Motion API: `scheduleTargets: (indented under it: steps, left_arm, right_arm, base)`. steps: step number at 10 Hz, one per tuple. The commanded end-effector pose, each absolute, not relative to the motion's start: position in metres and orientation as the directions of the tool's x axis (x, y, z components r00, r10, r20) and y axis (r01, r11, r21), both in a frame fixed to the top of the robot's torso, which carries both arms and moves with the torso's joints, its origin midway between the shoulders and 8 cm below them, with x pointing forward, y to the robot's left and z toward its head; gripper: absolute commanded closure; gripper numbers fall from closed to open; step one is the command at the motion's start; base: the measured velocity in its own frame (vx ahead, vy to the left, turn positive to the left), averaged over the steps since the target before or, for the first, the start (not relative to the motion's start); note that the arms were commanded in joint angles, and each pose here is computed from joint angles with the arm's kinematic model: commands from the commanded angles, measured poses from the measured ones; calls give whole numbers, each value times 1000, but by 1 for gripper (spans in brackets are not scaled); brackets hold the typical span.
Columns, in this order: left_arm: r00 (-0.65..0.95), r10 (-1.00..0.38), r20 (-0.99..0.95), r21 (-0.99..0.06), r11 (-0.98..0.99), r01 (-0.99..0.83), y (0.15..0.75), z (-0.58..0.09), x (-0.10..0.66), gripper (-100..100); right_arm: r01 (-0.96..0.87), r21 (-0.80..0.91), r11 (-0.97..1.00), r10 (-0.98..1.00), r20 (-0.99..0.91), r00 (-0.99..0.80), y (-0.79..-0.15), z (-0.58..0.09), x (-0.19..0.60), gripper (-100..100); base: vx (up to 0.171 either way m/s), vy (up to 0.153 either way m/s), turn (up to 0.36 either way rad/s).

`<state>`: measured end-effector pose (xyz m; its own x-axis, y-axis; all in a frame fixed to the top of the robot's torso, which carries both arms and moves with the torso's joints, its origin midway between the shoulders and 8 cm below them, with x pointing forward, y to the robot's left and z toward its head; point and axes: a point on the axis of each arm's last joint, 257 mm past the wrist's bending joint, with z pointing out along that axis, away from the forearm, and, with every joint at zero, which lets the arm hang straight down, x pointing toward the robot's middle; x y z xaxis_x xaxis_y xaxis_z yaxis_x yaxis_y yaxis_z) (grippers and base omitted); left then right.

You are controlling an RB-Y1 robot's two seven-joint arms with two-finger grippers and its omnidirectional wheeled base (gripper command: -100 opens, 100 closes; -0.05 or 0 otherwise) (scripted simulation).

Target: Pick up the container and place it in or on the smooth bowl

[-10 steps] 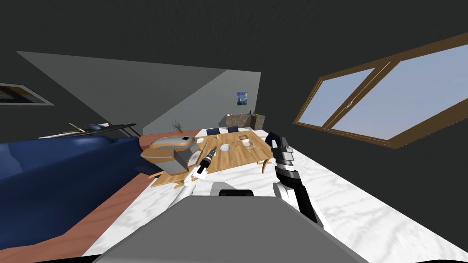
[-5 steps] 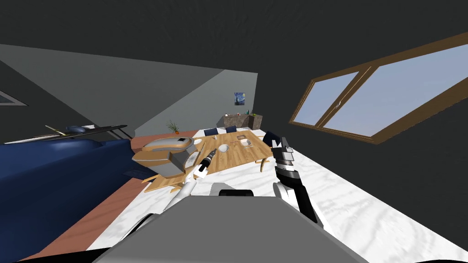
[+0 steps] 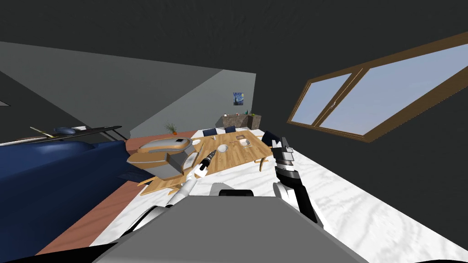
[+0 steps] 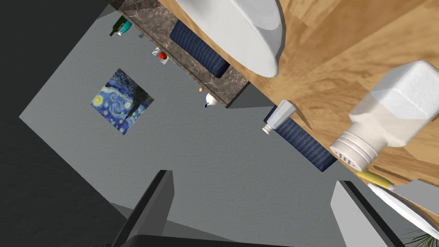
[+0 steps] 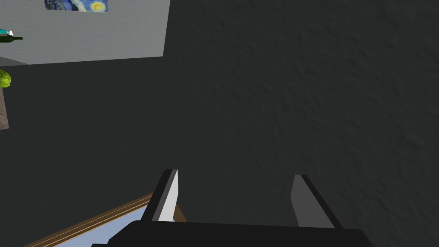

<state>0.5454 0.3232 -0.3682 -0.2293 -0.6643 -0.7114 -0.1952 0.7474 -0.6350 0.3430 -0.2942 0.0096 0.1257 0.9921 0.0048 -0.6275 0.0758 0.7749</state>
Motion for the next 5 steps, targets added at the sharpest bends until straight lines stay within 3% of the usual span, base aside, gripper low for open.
scheduleTargets:
  steps: [1, 5]
  left_arm:
    - [-256, -631, -732, -589, 775, -229, 335, -382, 545, -100]
    - [-298, -574, -763, -507, 817, -274, 356, -401, 545, -100]
  right_arm:
    - [-628, 775, 76, 992, 5, 126, -294, 10, 343, 0]
    - [-628, 775, 76, 992, 5, 126, -294, 10, 343, 0]
  base:
    - [5, -5, -62]
    - [4, -3, -52]
